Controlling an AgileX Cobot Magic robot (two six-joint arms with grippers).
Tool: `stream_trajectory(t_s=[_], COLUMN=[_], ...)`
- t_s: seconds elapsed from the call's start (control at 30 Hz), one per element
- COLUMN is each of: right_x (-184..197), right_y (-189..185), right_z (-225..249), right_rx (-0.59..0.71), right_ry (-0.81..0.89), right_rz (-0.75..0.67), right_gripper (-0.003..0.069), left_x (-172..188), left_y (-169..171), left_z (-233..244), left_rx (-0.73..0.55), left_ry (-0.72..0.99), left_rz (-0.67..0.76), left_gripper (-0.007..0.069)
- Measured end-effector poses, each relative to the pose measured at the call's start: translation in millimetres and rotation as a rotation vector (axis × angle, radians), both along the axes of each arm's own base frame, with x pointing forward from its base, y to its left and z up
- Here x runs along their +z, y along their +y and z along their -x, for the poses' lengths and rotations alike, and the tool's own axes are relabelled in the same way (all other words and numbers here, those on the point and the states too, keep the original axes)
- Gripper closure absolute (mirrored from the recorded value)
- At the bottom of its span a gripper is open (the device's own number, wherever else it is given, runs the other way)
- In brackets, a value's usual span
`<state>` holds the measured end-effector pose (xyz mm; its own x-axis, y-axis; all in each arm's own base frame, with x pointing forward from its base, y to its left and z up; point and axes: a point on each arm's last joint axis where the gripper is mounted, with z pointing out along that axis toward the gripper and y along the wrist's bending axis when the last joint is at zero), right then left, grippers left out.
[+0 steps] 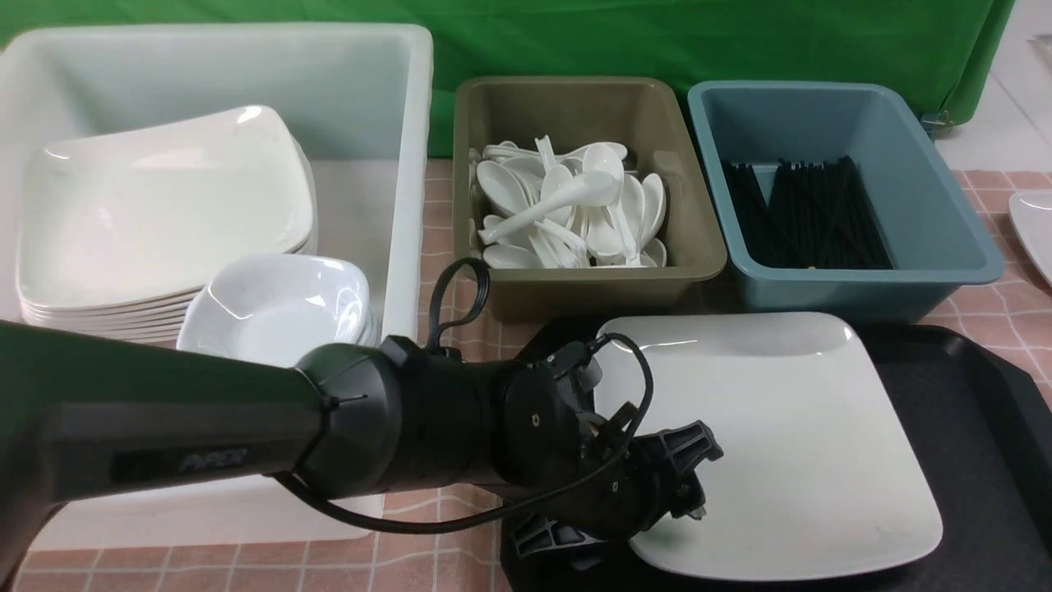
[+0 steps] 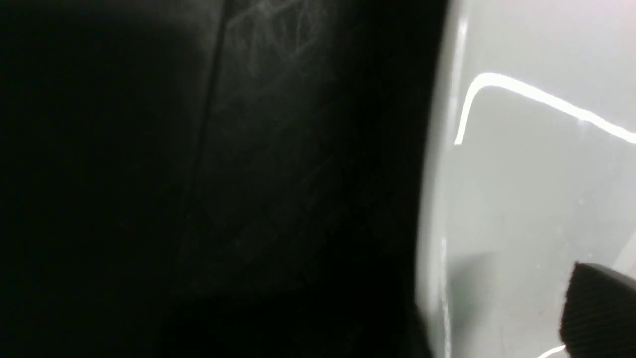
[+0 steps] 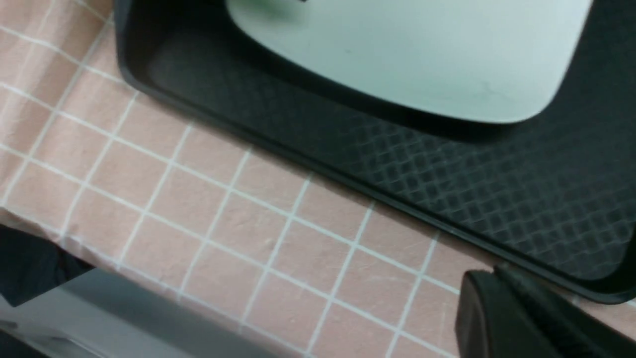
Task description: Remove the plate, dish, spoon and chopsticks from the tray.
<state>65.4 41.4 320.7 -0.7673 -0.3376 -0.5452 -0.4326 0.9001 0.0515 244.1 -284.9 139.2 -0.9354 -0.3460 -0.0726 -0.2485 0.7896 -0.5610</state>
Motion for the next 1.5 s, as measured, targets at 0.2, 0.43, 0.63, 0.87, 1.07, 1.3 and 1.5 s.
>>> stream_trajectory(t_s=[0.2, 0.43, 0.63, 0.87, 1.07, 1.3, 1.5], right_x=[-0.1, 0.1, 1.2, 2.9, 3.1, 3.6, 5.6], right_y=[0.8, 0.5, -2.7, -4.5, -4.8, -5.8, -4.1], right_z=[0.6, 0.2, -2.1, -3.3, -3.9, -5.1, -7.3], right_rx=[0.003, 0.004, -0.006, -0.012, -0.013, -0.017, -0.013], right_ry=[0.007, 0.001, -0.029, -0.048, -0.055, -0.070, -0.102], right_rz=[-0.010, -0.005, 0.030, 0.047, 0.050, 0.061, 0.041], right_gripper=[0.0611, 0.0608, 0.0608, 0.0608, 0.0607, 0.0607, 0.0607], left_x=[-3.8, 4.5, 53.8, 108.2, 157.5, 215.8, 241.5], left_y=[-0.2, 1.5, 8.6, 22.4, 61.1, 156.1, 258.5], left_z=[-0.2, 3.0, 10.1, 19.4, 10.4, -2.1, 10.2], left_rx=[-0.001, -0.056, -0.161, -0.173, -0.079, 0.148, 0.396], left_ry=[0.005, -0.012, -0.161, -0.312, -0.452, -0.627, -0.687], left_rz=[-0.007, -0.003, 0.045, 0.130, 0.190, 0.180, 0.034], left_gripper=[0.0473, 0.0533, 0.0602, 0.0603, 0.0603, 0.0603, 0.0603])
